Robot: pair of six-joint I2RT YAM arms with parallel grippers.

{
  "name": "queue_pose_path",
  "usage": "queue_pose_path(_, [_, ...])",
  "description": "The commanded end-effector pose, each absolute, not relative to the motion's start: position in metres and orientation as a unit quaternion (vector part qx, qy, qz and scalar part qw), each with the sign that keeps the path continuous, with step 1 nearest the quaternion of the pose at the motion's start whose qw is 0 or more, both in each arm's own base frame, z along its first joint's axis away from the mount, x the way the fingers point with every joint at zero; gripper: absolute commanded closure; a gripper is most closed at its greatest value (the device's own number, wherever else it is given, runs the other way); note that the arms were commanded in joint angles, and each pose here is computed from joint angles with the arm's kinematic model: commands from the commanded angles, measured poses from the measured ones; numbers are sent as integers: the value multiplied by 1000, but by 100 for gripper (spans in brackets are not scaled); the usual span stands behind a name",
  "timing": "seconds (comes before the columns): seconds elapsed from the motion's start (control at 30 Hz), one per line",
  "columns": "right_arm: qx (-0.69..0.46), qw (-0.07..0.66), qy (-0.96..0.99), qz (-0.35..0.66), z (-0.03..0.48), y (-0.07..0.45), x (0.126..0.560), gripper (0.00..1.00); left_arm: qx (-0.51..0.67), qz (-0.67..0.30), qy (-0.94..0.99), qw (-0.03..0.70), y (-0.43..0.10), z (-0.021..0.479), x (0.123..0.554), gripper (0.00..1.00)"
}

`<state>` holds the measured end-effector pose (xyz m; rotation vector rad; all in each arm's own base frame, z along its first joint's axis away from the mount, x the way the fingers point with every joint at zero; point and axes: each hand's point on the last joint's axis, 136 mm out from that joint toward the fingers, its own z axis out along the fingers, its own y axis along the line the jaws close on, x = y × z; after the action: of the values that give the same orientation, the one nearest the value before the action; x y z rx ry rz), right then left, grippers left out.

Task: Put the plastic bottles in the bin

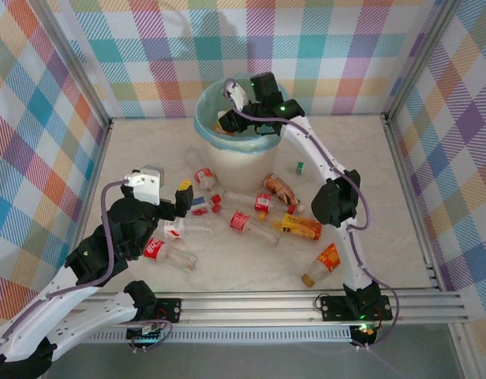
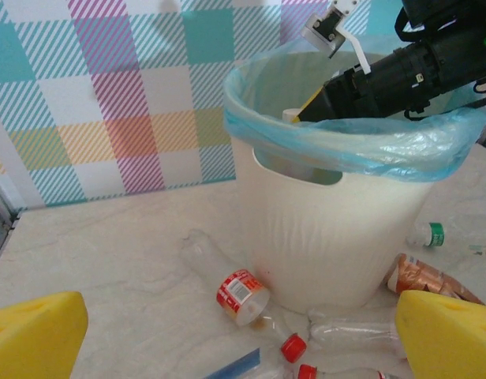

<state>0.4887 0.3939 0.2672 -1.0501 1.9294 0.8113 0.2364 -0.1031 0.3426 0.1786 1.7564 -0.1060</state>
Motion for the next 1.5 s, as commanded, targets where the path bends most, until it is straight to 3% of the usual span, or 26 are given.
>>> queue_pose_path(0.0, [-431,405,735,331,290,399,481,57,58,-39,770,634,-94,340,237,0])
queue_pose_path(0.23, [-418,449,720,325,335,392,479,49,51,-43,769,636,-94,342,237,0])
queue_pose_path(0.8, [-378,526,694,315,461,345,422,46,33,-50,802,595,-91,340,233,0])
queue_pose_path(1.2, [-337,490,717,364,475,314,356,45,-51,-83,874,475,-92,306,218,2])
queue_pose_path(1.47, [-323,471,735,366,436,291,313,45,-231,-135,924,273,-102,220,177,8])
